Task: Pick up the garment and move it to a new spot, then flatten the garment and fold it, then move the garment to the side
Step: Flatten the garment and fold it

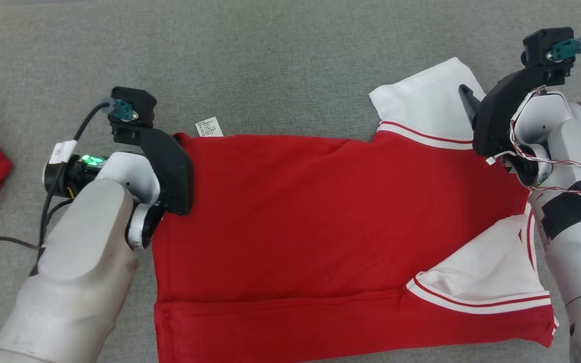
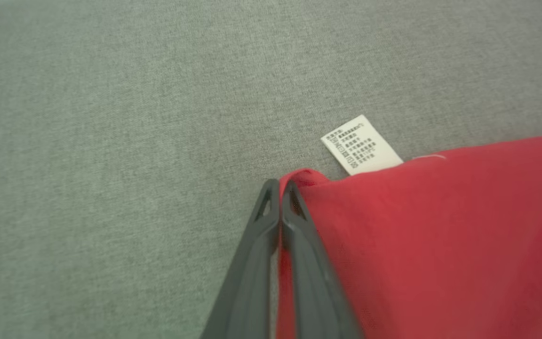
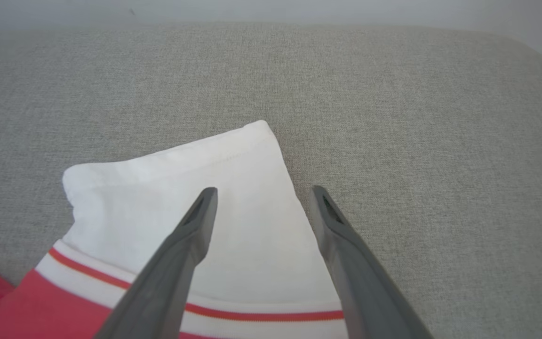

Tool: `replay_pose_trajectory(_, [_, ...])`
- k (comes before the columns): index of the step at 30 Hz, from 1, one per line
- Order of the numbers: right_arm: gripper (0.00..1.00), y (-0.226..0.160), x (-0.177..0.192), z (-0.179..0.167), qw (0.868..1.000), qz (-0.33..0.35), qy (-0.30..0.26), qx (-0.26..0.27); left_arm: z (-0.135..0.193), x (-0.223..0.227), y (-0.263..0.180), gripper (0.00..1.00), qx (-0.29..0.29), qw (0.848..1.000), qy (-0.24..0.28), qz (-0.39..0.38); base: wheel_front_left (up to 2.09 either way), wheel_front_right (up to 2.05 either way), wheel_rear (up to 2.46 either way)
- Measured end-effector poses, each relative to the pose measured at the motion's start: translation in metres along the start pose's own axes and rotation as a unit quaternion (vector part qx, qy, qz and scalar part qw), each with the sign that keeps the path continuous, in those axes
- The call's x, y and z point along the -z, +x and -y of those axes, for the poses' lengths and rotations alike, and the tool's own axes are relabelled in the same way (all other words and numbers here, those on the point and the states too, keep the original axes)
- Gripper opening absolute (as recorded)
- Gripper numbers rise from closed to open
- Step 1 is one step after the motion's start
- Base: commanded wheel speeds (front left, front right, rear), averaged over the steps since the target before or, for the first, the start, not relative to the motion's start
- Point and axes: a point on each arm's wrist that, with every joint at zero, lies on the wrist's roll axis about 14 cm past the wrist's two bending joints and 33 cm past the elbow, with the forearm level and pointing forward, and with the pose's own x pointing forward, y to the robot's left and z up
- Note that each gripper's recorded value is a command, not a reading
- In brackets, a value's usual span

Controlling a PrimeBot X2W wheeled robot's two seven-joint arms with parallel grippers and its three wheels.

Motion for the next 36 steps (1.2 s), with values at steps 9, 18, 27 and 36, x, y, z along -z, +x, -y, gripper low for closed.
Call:
replay_pose_trajectory(9, [1.00,0.016,-0.002,0.014,1.000,0.001,0.021,0.011,0.005,0.002,0.002,0.00,-0.007,1.000,0.002,0.026,0.00,0.00,0.00])
replay_pose_trajectory(18, [1.00,0.035,0.006,0.006,1.000,-0.017,0.000,0.003,0.005,0.008,-0.001,0.00,-0.015,0.999,-0.011,0.039,0.00,0.00,0.00])
replay_pose_trajectory(27, [1.00,0.049,0.009,0.020,1.000,-0.007,-0.023,0.020,0.009,0.014,0.000,0.00,-0.011,0.999,-0.023,0.042,0.00,0.00,0.00])
replay_pose_trajectory(36, [1.00,0.067,0.020,0.008,0.998,-0.063,-0.019,0.007,0.007,0.018,0.006,0.00,-0.010,0.999,-0.024,0.039,0.00,0.00,0.00])
